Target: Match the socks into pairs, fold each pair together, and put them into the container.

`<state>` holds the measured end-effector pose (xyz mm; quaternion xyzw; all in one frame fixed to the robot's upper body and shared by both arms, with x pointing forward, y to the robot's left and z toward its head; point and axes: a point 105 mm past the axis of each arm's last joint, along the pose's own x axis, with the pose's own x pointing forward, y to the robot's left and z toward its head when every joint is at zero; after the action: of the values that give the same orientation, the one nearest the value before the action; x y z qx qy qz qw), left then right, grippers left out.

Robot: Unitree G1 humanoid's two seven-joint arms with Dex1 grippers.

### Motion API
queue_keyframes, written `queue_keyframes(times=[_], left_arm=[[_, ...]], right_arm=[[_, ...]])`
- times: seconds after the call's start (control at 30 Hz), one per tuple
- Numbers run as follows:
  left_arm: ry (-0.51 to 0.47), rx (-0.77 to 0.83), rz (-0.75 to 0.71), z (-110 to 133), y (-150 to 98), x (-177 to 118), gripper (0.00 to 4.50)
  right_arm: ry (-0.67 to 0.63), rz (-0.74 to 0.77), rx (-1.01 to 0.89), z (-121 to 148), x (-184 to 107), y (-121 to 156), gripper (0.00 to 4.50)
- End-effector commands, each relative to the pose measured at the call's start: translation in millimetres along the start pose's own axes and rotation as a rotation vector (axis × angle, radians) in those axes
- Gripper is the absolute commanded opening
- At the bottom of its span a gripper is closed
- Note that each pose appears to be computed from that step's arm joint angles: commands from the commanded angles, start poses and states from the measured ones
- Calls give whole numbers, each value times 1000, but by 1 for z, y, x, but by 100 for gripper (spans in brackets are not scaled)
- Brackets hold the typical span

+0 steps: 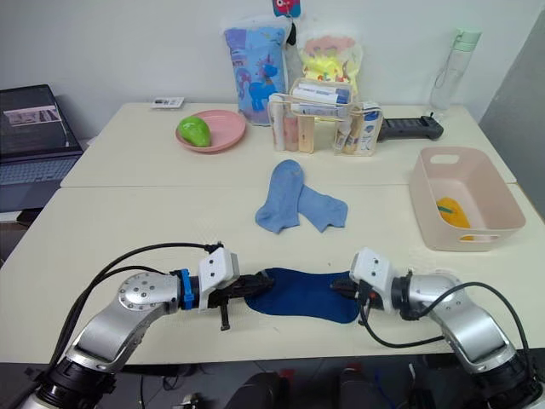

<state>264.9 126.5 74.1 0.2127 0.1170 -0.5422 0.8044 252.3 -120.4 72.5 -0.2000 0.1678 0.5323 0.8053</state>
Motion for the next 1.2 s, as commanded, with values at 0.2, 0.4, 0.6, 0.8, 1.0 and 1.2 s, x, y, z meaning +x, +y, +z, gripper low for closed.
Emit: queue_keyframes(times=[0.2,0.4,0.6,0.8,1.0,1.2], left_arm=[[-18,-64,28,-16,-4,-15,2],[-87,-59,-4,6,-8,-21,2],[-12,-13,-58,0,-22,-13,2],[48,-6,-14,-12,-12,-18,2],[-41,-36,-43,6,-15,-27,2],[-96,35,-23,26,-9,-31,0]], right_arm=[[-1,-55,-3,-9,-25,-9,0],[-114,-34,19,22,-30,-8,0],[-31,34,12,5,-14,9,0],[61,3,10,-18,-25,6,0],[-48,-32,80,5,-43,-3,0],[-91,-150,183,6,-45,-23,132]])
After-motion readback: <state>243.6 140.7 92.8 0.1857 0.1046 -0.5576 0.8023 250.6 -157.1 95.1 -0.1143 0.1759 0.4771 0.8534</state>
